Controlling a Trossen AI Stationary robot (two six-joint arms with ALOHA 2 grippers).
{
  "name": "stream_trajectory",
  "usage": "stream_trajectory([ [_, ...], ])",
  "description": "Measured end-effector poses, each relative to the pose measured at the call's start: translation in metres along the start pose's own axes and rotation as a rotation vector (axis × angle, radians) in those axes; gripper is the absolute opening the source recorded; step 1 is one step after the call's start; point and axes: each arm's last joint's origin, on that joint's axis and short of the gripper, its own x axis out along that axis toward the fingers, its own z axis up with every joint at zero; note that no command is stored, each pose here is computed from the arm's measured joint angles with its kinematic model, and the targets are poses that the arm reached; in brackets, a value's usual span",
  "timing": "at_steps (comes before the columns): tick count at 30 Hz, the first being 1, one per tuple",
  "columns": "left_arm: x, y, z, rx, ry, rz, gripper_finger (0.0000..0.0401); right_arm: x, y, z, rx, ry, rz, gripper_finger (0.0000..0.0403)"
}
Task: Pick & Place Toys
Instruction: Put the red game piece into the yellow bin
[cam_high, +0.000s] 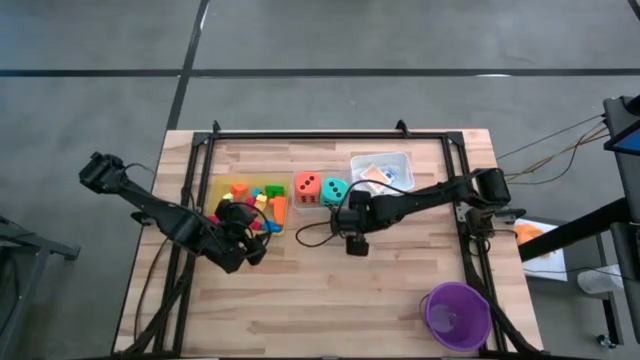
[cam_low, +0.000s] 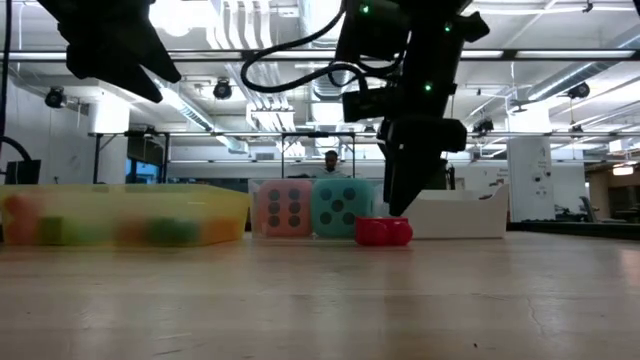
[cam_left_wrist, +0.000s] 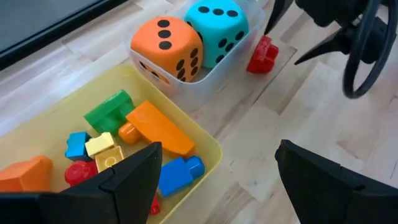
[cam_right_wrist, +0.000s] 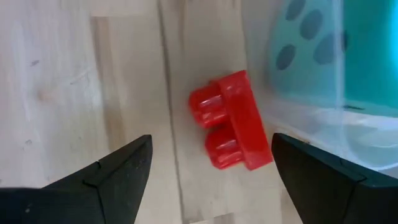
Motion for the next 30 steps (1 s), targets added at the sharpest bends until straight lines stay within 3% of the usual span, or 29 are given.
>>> stream_trajectory([
  [15,0.0,0.0,0.0,0.0,0.0,0.0,0.0312,0.015,-0.032,-0.003,0.057,0.047,0.097,0.0327],
  [30,0.0,0.0,0.0,0.0,0.0,0.0,0.0312,0.028,-0.029,-0.01,0.061,0.009,0.11,0.0327],
])
